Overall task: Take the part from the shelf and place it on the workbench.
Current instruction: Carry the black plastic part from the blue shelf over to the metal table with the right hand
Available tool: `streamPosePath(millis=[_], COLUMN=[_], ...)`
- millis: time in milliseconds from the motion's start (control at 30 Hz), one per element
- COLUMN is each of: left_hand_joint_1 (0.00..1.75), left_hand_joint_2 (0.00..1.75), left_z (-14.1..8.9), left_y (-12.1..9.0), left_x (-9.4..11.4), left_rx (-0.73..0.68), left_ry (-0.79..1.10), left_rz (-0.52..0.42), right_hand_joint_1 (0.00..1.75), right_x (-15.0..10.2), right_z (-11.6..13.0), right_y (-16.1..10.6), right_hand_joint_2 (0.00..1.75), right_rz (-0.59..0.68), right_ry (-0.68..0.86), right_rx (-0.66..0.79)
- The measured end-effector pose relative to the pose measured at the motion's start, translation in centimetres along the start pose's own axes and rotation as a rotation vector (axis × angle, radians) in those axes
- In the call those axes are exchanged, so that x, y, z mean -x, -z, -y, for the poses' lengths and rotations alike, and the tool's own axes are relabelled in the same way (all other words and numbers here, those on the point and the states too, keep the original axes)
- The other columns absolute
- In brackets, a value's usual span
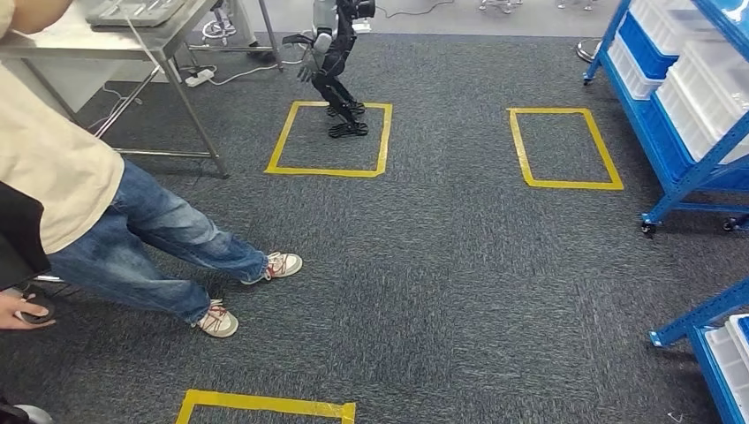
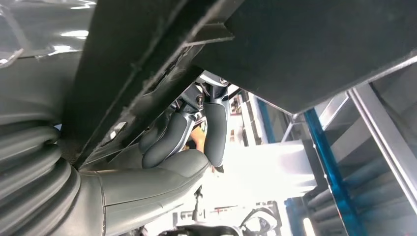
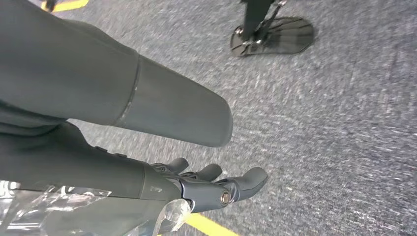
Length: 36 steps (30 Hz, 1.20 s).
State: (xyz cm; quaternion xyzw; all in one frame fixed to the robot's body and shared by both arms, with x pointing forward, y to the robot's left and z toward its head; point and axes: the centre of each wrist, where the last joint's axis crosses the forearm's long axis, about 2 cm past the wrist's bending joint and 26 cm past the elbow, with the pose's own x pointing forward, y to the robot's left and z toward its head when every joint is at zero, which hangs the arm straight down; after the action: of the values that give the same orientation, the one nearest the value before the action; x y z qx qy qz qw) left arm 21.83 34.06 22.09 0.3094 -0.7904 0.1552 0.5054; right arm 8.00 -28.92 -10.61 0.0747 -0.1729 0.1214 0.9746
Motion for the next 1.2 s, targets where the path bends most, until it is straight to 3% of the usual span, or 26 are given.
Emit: streamPosePath(millis=[1200], left_hand_joint_1=[1.75], left_hand_joint_2=[1.75], left_z=[-0.9], left_y=[1.0], left_x=[-0.5], left_rx=[0.021], left_ry=[0.045], left_rz=[0.013], right_hand_joint_1=[0.0], right_x=[0.0], right_z=[-1.2], right_y=[0.2], right_hand_joint_2=[0.0], right_rz=[-0.005], right_ry=[-0.002], right_rx=[-0.022])
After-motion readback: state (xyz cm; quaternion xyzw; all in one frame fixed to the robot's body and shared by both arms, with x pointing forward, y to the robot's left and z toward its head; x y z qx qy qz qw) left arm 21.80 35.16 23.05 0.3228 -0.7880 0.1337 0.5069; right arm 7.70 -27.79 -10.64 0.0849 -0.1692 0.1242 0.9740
